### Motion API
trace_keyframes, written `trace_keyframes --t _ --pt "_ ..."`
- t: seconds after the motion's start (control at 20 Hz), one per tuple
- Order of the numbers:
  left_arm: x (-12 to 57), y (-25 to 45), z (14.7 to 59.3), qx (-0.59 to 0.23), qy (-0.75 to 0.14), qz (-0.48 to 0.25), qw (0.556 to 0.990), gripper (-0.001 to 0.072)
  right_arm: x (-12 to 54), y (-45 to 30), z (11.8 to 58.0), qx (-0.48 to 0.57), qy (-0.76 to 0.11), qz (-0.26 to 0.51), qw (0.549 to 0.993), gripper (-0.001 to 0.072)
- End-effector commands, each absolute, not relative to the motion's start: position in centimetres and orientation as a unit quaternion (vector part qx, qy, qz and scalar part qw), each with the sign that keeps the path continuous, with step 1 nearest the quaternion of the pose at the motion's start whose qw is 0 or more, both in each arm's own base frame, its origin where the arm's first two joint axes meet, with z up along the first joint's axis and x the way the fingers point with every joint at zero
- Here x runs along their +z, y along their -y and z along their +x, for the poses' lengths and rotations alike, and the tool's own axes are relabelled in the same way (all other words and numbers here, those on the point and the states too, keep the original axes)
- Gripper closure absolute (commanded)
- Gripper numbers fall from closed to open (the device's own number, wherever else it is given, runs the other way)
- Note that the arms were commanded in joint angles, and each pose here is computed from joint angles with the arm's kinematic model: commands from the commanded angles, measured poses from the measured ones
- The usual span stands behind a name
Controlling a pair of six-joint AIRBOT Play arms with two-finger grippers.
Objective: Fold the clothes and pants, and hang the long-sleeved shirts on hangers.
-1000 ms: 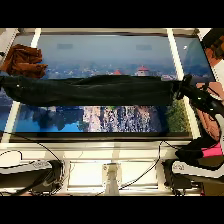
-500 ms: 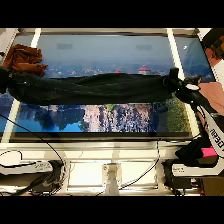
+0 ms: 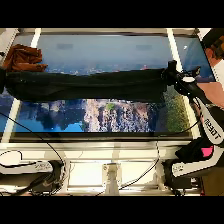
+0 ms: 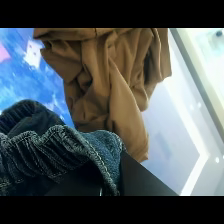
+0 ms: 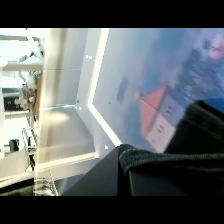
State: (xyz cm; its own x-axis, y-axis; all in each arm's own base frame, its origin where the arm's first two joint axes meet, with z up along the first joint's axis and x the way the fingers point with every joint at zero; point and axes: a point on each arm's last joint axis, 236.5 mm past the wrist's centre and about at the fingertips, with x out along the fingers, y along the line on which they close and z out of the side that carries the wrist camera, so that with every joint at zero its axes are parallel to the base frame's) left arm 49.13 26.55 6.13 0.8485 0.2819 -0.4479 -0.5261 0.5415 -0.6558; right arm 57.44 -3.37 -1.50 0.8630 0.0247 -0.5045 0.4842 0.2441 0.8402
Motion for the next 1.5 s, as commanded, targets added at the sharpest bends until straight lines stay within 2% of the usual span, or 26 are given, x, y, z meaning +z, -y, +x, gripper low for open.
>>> trace_keyframes --t 0.0,0.05,0.1,0.15,0.45,0.6,0.65,0.8,0.9,0.95,1.2,1.3,1.45 --pt "5.5 -26.5 49.5 0.237 -0.147 -0.416 0.865 0.0617 -3.2 2.9 57.5 -0.158 -0.228 0.611 0.742 0.0631" --pt "5.1 -26.2 49.7 0.236 -0.152 -0.417 0.865 0.0479 -3.1 2.8 57.5 -0.156 -0.229 0.611 0.741 0.0503" --pt "4.7 -25.7 50.0 0.232 -0.157 -0.417 0.865 0.0340 -3.1 2.8 57.6 -0.155 -0.229 0.611 0.741 0.0338" --pt "4.4 -25.1 50.3 0.228 -0.162 -0.416 0.865 0.0269 -3.0 2.7 57.6 -0.154 -0.229 0.610 0.742 0.0249" --pt "6.9 -24.5 51.6 0.198 -0.163 -0.316 0.914 0.0265 -3.8 2.4 56.4 -0.124 -0.282 0.551 0.775 0.0248" --pt "9.3 -25.3 50.9 0.187 -0.169 -0.216 0.943 0.0265 -4.2 3.5 54.9 -0.111 -0.320 0.541 0.770 0.0248" --pt "9.3 -25.4 50.3 0.180 -0.182 -0.204 0.945 0.0265 -4.2 3.9 54.4 -0.107 -0.330 0.537 0.769 0.0248" --pt "6.5 -25.5 47.8 0.154 -0.239 -0.261 0.922 0.0264 -3.6 5.1 53.1 -0.080 -0.352 0.511 0.780 0.0248" --pt "4.4 -26.5 45.7 0.152 -0.279 -0.274 0.908 0.0187 -2.8 5.4 52.3 -0.064 -0.363 0.506 0.780 0.0248" --pt "3.5 -27.3 44.5 0.160 -0.295 -0.282 0.899 0.0183 -2.4 5.5 51.9 -0.056 -0.366 0.504 0.780 0.0247" --pt "-0.7 -29.5 40.4 0.158 -0.414 -0.256 0.859 0.0175 -0.7 4.8 50.8 -0.028 -0.379 0.505 0.775 0.0248" --pt "-2.2 -29.6 40.1 0.152 -0.445 -0.266 0.841 0.0050 -0.3 4.1 50.6 -0.017 -0.385 0.509 0.770 0.0248" --pt "-4.1 -30.0 40.4 0.153 -0.456 -0.281 0.831 0.0052 0.3 3.0 50.4 0.001 -0.389 0.528 0.755 0.0248"
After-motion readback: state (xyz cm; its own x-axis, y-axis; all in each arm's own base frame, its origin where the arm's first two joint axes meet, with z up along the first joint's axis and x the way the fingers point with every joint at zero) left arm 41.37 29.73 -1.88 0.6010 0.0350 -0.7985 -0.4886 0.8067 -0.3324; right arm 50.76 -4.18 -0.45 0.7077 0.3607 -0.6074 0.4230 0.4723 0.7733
